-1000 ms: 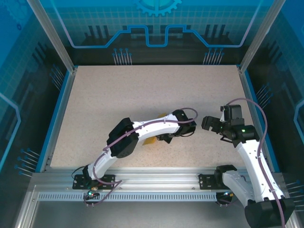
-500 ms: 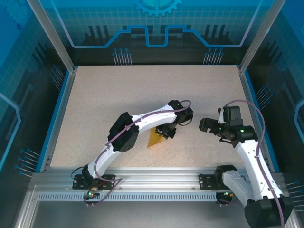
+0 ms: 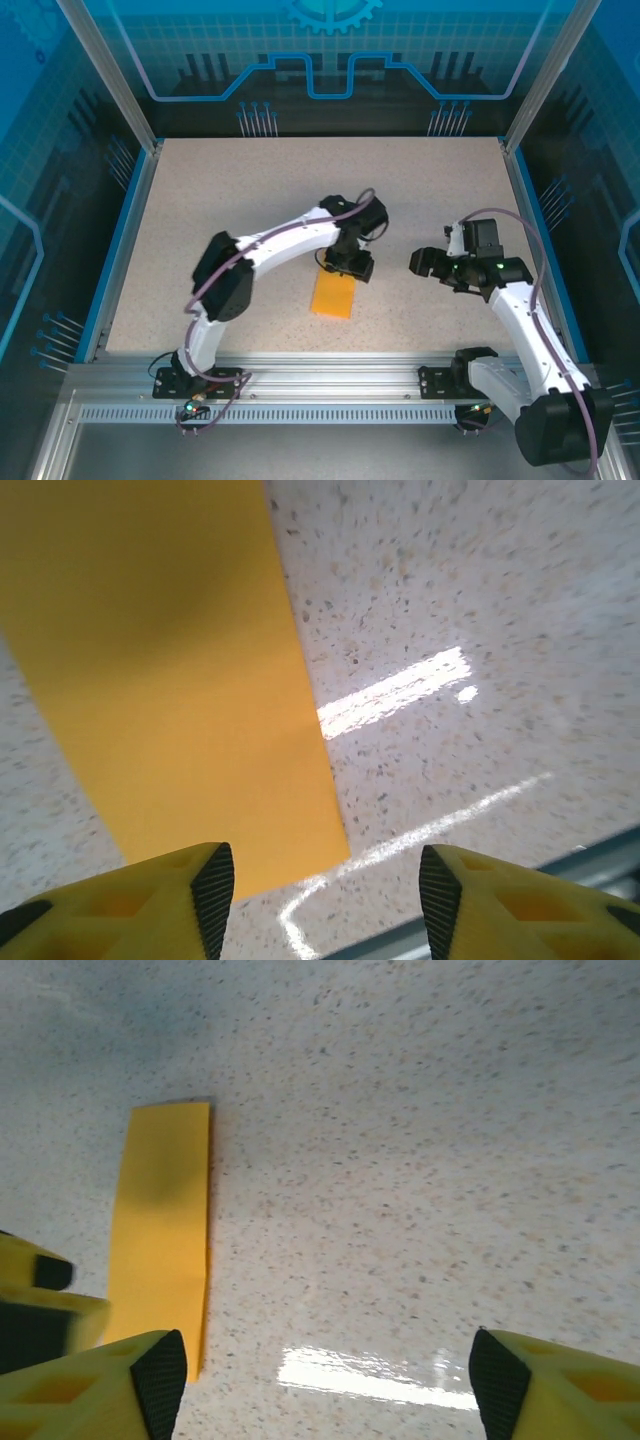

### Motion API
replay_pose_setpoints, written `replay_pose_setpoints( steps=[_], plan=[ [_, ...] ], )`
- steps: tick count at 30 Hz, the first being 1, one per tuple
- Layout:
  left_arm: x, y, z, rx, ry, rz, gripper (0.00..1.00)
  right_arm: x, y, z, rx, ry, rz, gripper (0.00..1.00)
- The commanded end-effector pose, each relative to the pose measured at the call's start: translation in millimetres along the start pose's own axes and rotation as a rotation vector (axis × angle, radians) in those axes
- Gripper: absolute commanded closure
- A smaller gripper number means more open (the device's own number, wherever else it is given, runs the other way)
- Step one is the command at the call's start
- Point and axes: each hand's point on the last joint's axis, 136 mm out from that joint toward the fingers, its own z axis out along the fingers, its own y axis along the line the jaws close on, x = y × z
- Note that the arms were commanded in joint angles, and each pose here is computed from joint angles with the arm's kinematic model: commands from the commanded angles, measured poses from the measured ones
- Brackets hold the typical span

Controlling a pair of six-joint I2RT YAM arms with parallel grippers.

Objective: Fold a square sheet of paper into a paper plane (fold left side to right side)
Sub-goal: Turn over the paper at the center of the table, then third fold the triangle at the center of the table.

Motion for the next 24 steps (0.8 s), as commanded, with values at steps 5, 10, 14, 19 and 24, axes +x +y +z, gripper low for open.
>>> replay_pose_setpoints(
  steps=[5, 10, 14, 19, 24],
  plan=[
    [-2.7, 54.5, -31.6, 0.18, -0.142, -0.185, 0.36, 12.0, 44.8, 39.1, -0.102, 0.074, -0.074, 0.36],
    [13.5, 82.4, -14.7, 0.256, -0.113, -0.273, 0.33, 16.0, 70.9, 62.5, -0.081, 0.109, -0.167, 0.36],
    [18.7, 83.4, 5.9, 0.289, -0.072, -0.29, 0.33, 19.6, 85.5, 73.8, -0.057, 0.122, -0.232, 0.34],
    [17.8, 81.5, 34.1, 0.317, -0.022, -0.315, 0.33, 27.4, 92.5, 80.9, -0.039, 0.139, -0.277, 0.33],
    [16.2, 79.7, 51.6, 0.334, 0.009, -0.326, 0.34, 31.9, 92.9, 80.8, -0.042, 0.146, -0.292, 0.32]
  ],
)
